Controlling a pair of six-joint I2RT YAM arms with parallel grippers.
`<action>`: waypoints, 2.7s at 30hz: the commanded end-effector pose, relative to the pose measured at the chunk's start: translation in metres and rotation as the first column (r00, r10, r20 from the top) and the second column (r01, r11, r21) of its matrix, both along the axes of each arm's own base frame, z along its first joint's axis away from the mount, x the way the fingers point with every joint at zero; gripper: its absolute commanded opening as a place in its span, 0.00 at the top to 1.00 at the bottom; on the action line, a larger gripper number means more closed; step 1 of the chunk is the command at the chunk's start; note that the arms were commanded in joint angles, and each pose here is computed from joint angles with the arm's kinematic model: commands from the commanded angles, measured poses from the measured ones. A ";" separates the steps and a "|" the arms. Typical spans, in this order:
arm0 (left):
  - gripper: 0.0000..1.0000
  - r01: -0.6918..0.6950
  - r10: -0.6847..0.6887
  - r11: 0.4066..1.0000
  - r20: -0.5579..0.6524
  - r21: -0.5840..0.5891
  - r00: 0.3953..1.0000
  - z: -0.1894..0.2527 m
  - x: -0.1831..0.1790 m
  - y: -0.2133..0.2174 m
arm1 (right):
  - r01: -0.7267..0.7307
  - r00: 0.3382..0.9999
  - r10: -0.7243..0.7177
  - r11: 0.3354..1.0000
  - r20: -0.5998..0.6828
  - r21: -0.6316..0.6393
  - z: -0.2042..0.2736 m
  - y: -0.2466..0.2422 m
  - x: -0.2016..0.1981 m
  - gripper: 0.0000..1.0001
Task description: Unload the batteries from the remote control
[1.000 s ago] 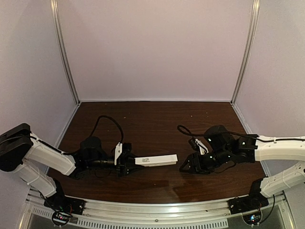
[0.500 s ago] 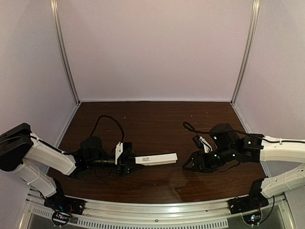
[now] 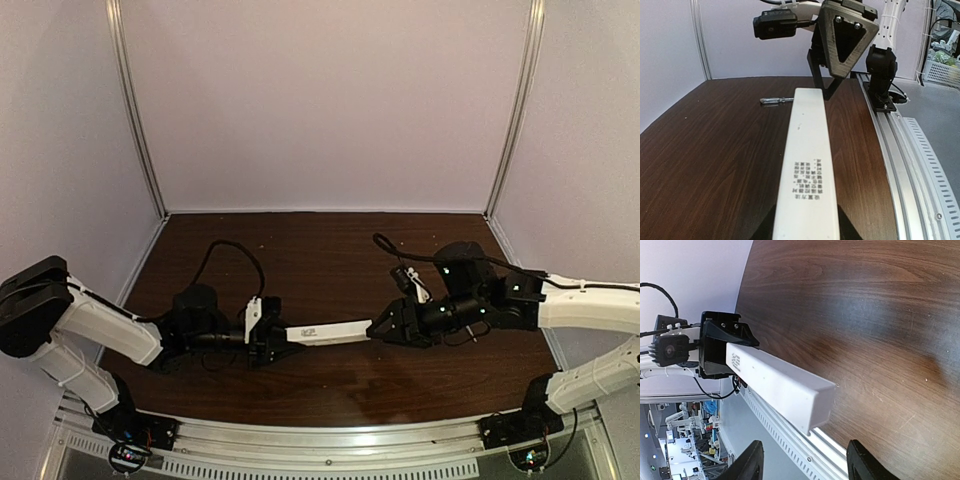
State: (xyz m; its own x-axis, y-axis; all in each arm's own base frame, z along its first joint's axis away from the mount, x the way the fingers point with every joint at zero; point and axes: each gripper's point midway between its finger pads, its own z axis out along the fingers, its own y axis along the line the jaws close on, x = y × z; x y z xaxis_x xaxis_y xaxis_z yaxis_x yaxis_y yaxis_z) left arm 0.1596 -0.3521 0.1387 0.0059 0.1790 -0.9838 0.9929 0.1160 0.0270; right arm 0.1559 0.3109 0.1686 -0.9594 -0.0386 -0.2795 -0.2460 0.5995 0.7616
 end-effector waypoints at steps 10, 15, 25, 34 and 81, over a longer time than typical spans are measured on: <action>1.00 0.023 -0.022 1.000 0.051 -0.014 0.998 0.009 0.003 -0.007 | -0.001 1.000 0.001 1.000 -0.014 0.017 0.003 0.019 0.019 0.52; 1.00 0.026 -0.025 1.000 0.046 -0.003 0.999 0.006 0.004 -0.009 | -0.010 1.000 0.010 1.000 -0.020 0.012 0.000 0.021 0.019 0.57; 1.00 0.021 -0.021 1.000 0.047 0.011 0.999 0.003 0.005 -0.011 | -0.023 0.999 0.023 1.000 -0.025 0.007 -0.004 0.022 0.017 0.68; 1.00 0.010 -0.012 1.000 0.048 0.029 0.999 -0.002 0.007 -0.014 | -0.017 1.000 0.017 1.000 -0.021 0.002 -0.005 0.019 0.017 0.79; 1.00 -0.034 0.032 0.999 0.064 0.036 0.997 -0.001 0.013 -0.014 | 0.020 1.000 -0.021 0.999 0.013 0.028 0.004 0.013 0.021 1.00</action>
